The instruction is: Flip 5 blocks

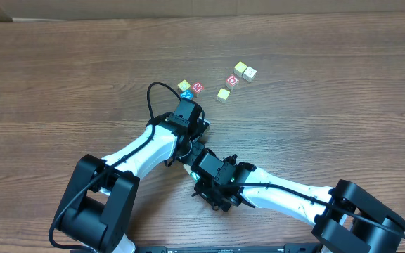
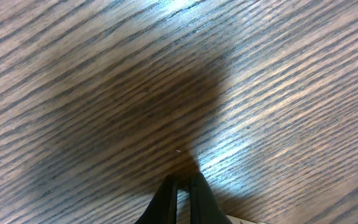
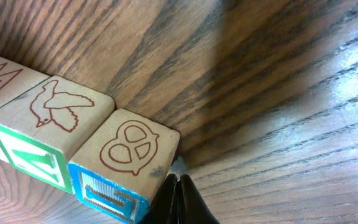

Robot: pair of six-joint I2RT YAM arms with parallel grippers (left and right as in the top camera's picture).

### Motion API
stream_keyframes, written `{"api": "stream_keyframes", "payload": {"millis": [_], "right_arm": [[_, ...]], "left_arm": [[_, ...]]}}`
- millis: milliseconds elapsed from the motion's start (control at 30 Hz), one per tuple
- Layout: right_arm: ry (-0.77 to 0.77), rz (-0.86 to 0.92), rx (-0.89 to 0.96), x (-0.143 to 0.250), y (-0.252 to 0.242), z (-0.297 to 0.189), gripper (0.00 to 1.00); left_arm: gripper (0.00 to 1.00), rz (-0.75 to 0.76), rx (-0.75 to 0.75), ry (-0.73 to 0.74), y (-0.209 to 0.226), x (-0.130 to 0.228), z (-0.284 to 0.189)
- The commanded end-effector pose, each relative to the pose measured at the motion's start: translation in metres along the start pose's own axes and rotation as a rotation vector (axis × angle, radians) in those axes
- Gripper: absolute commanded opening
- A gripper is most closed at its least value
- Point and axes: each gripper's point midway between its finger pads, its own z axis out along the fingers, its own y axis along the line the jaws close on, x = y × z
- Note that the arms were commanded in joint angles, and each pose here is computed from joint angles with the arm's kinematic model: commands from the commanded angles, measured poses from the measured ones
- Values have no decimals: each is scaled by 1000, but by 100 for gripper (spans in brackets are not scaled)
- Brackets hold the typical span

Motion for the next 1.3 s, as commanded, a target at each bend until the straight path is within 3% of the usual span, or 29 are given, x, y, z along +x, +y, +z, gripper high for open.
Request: {"api": "stream_keyframes", "payload": {"millis": [0, 400, 900, 1267], "right_arm": [[-16, 0, -9, -2, 2, 2, 4], [-13, -11, -6, 2, 1, 3, 4], [-20, -12, -3, 1, 0, 3, 4], [-21, -11, 6, 1, -2, 3, 4]], "left_arm": [[4, 17, 3, 161, -2, 45, 36], [4, 8, -10, 161, 0, 45, 36], [4, -223, -75, 181, 48, 55, 31], [4, -211, -104, 181, 56, 56, 30]]}}
